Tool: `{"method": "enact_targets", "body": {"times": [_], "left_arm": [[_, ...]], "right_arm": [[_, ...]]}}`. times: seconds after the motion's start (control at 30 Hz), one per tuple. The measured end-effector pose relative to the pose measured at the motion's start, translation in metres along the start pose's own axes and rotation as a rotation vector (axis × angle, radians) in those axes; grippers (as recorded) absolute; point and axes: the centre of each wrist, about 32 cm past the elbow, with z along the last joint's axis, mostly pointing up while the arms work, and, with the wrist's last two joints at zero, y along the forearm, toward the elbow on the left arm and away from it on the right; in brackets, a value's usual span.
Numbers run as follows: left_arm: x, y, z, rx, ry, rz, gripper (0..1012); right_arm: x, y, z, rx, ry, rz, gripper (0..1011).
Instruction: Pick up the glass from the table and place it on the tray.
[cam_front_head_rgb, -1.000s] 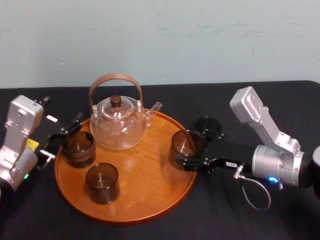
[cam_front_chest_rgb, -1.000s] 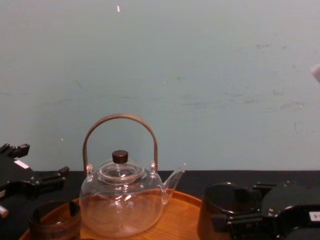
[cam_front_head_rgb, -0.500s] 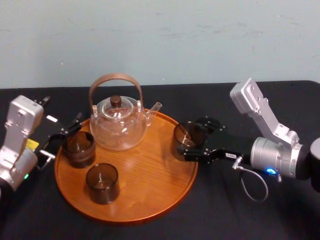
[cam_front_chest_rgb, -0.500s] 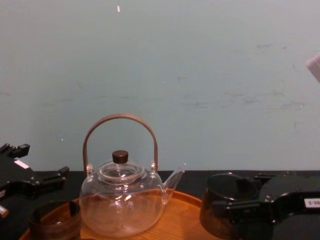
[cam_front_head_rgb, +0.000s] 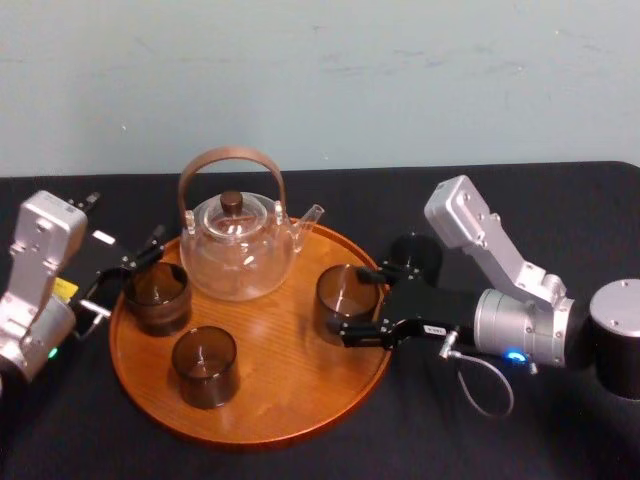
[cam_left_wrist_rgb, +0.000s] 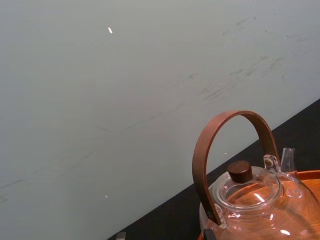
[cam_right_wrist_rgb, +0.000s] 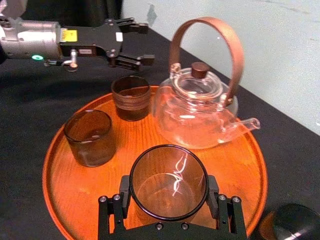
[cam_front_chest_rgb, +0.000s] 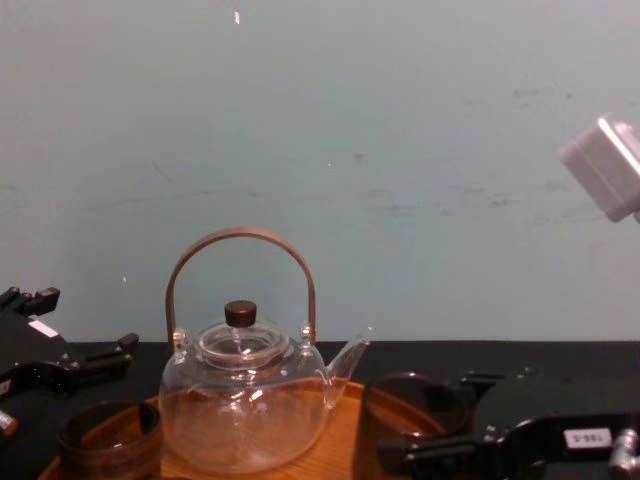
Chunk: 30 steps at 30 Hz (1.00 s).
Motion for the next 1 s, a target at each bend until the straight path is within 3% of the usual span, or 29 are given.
{"method": "enact_targets", "body": {"times": [0.43,1.0], "left_arm": [[0.0,0.0,0.0,0.0,0.0,0.0,1001],[0.0,0.0,0.0,0.0,0.0,0.0,1001]], "right_arm": [[-0.0053,0.02,-0.002,-0.005,-0.011,0.063,901],[-0.0065,0.03,-0.013,-0.037,0.006,0.08,901]]}}
